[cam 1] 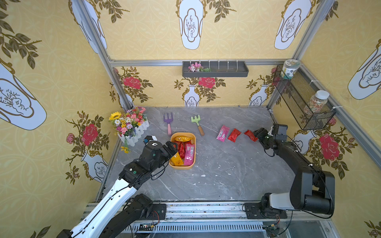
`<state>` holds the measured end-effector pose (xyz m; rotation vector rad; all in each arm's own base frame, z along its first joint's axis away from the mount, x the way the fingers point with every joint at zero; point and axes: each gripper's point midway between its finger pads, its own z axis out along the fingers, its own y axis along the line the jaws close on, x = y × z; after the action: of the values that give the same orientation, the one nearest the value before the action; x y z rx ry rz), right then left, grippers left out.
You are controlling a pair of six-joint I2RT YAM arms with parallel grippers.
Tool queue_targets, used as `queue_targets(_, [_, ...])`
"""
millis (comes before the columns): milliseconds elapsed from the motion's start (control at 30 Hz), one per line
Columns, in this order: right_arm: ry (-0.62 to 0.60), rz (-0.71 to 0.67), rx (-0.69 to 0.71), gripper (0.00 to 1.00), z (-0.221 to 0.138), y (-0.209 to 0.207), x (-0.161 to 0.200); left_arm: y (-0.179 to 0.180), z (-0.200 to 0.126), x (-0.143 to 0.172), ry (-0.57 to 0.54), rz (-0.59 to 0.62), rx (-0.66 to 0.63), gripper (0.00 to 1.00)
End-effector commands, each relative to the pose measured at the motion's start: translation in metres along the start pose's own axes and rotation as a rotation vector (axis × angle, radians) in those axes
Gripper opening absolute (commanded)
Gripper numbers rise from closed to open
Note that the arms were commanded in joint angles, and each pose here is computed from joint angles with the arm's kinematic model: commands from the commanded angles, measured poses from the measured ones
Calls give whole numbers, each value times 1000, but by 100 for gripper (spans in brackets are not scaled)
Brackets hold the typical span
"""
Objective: Take the tea bags out of the storage box
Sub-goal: Place the tea bag at the center of the board, then pick up the tea bag from the storage box.
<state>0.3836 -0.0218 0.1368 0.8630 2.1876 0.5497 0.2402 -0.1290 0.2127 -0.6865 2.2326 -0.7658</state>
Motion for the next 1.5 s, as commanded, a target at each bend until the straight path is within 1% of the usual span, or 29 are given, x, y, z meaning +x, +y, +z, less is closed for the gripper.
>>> queue_targets(0, [13, -143, -25, 72, -9, 30, 13, 15, 7, -3, -14, 41, -76, 91])
queue_targets(67, [56, -217, -87, 70, -12, 62, 29, 19, 14, -3, 0, 36, -90, 90])
queue_targets(133, [122, -312, -158, 67, -13, 98, 53, 22, 20, -3, 11, 36, -93, 88])
queue_targets(233, [225, -450, -244, 63, -16, 144, 101, 24, 28, -7, 28, 48, -102, 84])
queue_targets(267, [251, -494, -267, 63, -18, 157, 117, 30, 31, -15, 18, 40, -123, 83])
queue_targets(333, [304, -578, -312, 63, -23, 180, 152, 30, 37, -20, 31, 76, -147, 85])
queue_targets(433, [358, -669, -356, 66, -32, 203, 194, 27, 51, -22, 77, 150, -201, 90])
queue_targets(533, [395, -725, -387, 69, -40, 213, 224, 29, 68, -23, 139, 232, -271, 92])
queue_targets(600, [415, -748, -399, 70, -47, 214, 237, 32, 78, -22, 173, 272, -314, 92])
queue_targets(700, [444, -757, -410, 71, -57, 206, 250, 36, 89, -25, 196, 328, -381, 91])
queue_targets(833, [461, -759, -404, 71, -69, 185, 255, 32, 105, -26, 220, 404, -428, 89])
queue_targets(933, [467, -753, -400, 71, -79, 170, 256, 35, 121, -23, 254, 460, -482, 87])
queue_targets(1000, [470, -751, -399, 71, -85, 164, 256, 38, 129, -12, 291, 512, -531, 86])
queue_targets(1133, [468, -744, -407, 71, -95, 158, 255, 49, 140, -7, 321, 556, -599, 84])
queue_targets(1333, [477, -743, -403, 71, -97, 152, 258, 51, 140, -12, 298, 568, -618, 84])
queue_targets(1467, [486, -742, -395, 71, -94, 150, 262, 37, 131, -20, 255, 557, -578, 85])
